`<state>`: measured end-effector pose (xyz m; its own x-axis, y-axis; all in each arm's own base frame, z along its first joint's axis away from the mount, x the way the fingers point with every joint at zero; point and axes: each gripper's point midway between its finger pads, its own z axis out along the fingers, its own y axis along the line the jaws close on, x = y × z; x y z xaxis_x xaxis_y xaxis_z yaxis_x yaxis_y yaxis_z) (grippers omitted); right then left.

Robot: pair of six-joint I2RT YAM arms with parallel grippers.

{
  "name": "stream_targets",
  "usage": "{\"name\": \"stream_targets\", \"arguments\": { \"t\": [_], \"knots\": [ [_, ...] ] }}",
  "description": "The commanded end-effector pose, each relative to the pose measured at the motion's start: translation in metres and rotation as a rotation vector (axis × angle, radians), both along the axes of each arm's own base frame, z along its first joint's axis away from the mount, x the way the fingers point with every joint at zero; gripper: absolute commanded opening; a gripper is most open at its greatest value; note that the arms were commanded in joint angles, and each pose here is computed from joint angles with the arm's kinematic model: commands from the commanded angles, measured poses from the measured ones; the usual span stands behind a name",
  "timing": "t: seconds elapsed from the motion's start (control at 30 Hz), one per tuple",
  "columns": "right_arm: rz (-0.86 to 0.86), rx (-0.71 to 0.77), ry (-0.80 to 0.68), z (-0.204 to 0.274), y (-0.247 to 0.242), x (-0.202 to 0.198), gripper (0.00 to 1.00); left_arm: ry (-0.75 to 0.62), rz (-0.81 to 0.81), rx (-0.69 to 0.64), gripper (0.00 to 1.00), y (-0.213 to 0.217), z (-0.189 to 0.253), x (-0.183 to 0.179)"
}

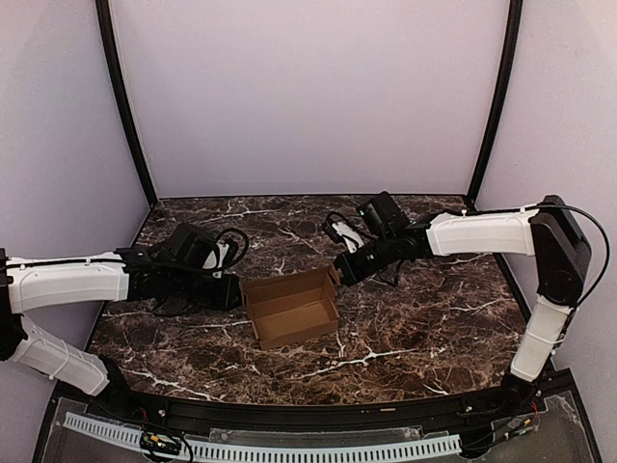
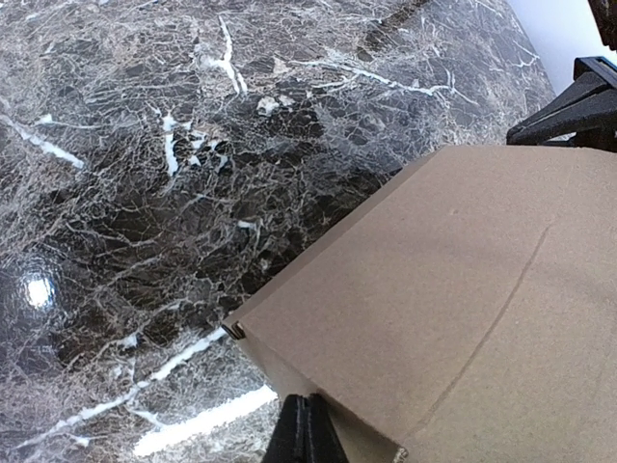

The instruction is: Fold the paper box

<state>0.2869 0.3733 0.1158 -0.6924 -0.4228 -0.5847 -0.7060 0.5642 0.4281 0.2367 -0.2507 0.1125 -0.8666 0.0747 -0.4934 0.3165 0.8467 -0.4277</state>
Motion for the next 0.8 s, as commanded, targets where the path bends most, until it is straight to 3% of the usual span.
{"name": "stream_targets", "arguments": {
  "t": [0.0,0.77],
  "knots": [
    [0.004,0.003,0.034,-0.004,0.003,-0.017,0.0,0.008,-0.023,-0.06,0.01,-0.013,0.006,0.002],
    [-0.025,-0.074,0.075,-0.006,-0.009,-0.038,0.0,0.015,-0.033,-0.072,0.01,-0.014,0.003,-0.001]
  ]
}}
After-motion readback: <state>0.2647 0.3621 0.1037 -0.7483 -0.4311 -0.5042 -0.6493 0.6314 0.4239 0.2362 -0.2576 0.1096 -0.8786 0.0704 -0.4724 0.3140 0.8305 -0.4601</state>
